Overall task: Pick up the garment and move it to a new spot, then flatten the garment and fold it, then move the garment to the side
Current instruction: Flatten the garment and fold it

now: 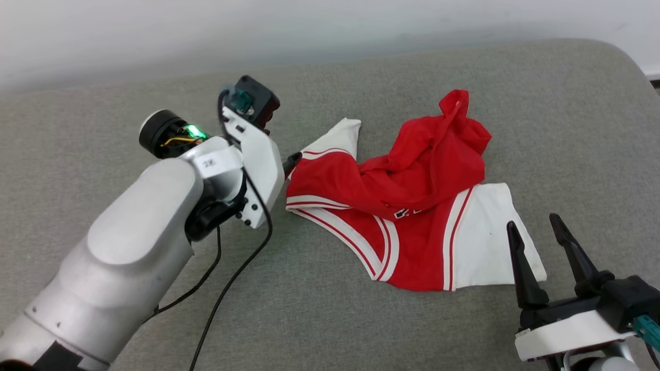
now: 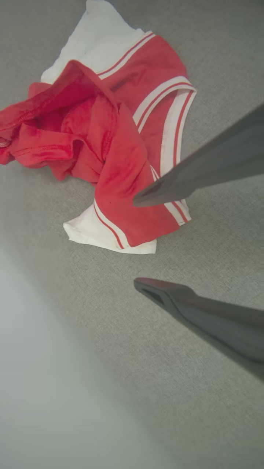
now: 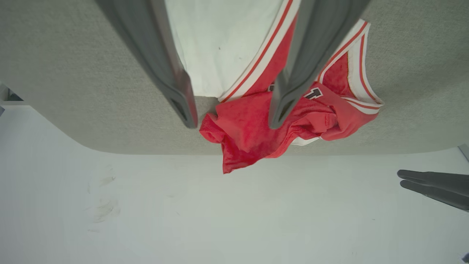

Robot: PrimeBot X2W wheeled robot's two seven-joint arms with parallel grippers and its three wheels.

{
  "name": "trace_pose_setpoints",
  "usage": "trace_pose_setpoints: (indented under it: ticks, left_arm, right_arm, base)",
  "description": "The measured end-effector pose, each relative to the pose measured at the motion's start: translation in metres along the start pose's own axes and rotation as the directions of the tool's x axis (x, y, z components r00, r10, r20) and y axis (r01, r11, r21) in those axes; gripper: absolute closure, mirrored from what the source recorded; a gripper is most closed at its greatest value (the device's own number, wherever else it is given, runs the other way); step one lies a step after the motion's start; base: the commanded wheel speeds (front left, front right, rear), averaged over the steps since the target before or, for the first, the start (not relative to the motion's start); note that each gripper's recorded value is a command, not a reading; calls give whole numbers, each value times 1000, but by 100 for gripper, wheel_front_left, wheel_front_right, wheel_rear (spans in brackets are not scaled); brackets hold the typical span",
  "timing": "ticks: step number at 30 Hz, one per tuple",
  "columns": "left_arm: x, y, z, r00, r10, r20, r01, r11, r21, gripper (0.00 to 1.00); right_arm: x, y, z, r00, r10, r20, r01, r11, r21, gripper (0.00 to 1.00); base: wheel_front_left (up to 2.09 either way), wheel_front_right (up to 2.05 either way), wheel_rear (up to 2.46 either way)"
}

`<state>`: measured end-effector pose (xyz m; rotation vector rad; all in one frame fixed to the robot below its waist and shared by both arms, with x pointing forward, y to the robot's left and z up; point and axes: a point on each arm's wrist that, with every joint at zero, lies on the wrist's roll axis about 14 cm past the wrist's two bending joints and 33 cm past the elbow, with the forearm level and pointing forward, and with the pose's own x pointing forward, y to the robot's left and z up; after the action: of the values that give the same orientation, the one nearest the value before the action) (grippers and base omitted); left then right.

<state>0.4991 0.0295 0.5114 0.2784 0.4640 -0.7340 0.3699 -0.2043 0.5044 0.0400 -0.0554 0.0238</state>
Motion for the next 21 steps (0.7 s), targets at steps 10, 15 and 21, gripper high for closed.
trace_pose_setpoints:
  ticks: [10, 15, 21]
  left_arm:
    - [39, -20, -55, 945, -131, -299, 142, 990, 13, 0]
    - [55, -26, -88, 904, -170, -391, 178, 984, -18, 0]
    - [64, -37, -116, 856, -215, -470, 229, 973, -28, 0]
  right_arm:
    - [13, -9, -15, 999, -29, -34, 29, 1000, -5, 0]
    - [19, -13, -26, 997, -42, -59, 42, 999, -3, 0]
    - [20, -22, -36, 994, -68, -86, 67, 998, -9, 0]
  base:
    - [0, 0, 0]
    - [0, 0, 0]
    - [0, 0, 0]
